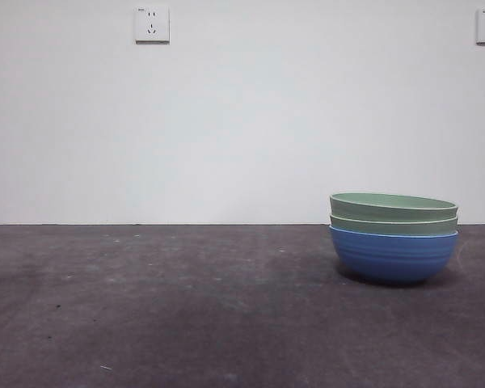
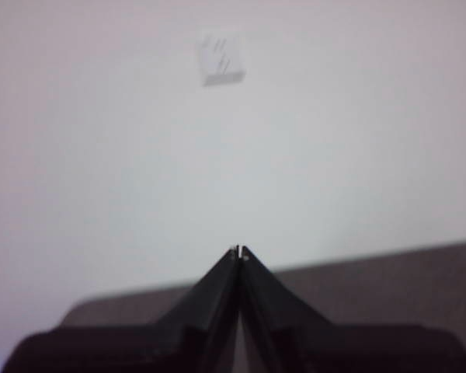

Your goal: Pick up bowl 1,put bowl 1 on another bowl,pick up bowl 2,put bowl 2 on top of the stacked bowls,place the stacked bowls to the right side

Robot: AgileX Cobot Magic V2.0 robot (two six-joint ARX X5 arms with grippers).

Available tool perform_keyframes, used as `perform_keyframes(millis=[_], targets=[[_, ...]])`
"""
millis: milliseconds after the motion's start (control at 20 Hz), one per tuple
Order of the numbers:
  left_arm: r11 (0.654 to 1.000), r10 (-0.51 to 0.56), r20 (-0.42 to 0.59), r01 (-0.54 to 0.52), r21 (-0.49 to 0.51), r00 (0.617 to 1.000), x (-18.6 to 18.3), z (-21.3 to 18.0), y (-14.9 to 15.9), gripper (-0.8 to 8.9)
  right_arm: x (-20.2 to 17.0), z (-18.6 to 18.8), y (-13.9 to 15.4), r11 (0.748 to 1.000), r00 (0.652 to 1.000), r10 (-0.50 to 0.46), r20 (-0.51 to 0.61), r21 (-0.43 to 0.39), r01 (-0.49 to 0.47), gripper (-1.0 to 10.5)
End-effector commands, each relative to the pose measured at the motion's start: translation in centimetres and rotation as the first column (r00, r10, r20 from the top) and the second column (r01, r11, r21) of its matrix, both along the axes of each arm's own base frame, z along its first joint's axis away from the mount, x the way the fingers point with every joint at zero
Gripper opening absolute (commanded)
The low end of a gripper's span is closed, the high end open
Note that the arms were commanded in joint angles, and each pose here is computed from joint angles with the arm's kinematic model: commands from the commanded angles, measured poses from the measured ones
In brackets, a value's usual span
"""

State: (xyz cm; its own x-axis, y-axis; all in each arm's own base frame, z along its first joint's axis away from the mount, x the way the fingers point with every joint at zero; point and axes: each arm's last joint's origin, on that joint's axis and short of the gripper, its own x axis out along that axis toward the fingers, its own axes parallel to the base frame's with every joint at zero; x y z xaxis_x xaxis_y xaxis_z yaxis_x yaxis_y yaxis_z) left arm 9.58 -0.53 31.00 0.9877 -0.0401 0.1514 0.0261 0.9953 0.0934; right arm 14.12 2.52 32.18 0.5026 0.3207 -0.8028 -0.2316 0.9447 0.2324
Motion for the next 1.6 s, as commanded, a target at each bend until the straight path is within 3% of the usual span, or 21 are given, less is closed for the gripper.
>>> perform_keyframes(millis=[50,250,500,750,900,1100,1600], targets=[[1.000,0.019,-0.041,-0.019,0.008,0.999,-0.2,-4.4,0.2,-0.03,0.0,-0.1,0.0,1.000,1.000,0.006,0.002,-0.007,-0.006,0.0],[1.000,0.017,-0.103,-0.018,-0.015,0.994,-0.2,-10.0,0.2,-0.03,0.0,-0.1,0.0,1.000,1.000,0.006,0.002,-0.007,-0.006,0.0],[1.000,0.016,-0.198,-0.019,-0.014,0.980,-0.1,-13.4,0.2,-0.03,0.0,-0.1,0.0,1.000,1.000,0.006,0.002,-0.007,-0.006,0.0],[1.000,0.017,-0.310,-0.020,-0.007,0.951,-0.3,-14.7,0.2,-0.03,0.0,-0.1,0.0,1.000,1.000,0.006,0.002,-0.007,-0.006,0.0],[0.996,0.003,-0.341,-0.032,-0.078,0.940,0.0,-16.3,0.1,-0.03,0.0,-0.1,0.0,1.000,1.000,0.006,0.002,-0.007,-0.006,0.0],[0.991,-0.009,-0.329,-0.037,-0.132,0.944,0.0,-16.2,0.1,-0.03,0.0,-0.1,0.0,1.000,1.000,0.006,0.003,-0.007,-0.006,0.0],[0.991,-0.003,-0.332,-0.043,-0.131,0.943,0.0,-16.3,0.2,-0.03,0.0,-0.1,0.0,1.000,1.000,0.006,0.002,-0.007,-0.006,0.0]])
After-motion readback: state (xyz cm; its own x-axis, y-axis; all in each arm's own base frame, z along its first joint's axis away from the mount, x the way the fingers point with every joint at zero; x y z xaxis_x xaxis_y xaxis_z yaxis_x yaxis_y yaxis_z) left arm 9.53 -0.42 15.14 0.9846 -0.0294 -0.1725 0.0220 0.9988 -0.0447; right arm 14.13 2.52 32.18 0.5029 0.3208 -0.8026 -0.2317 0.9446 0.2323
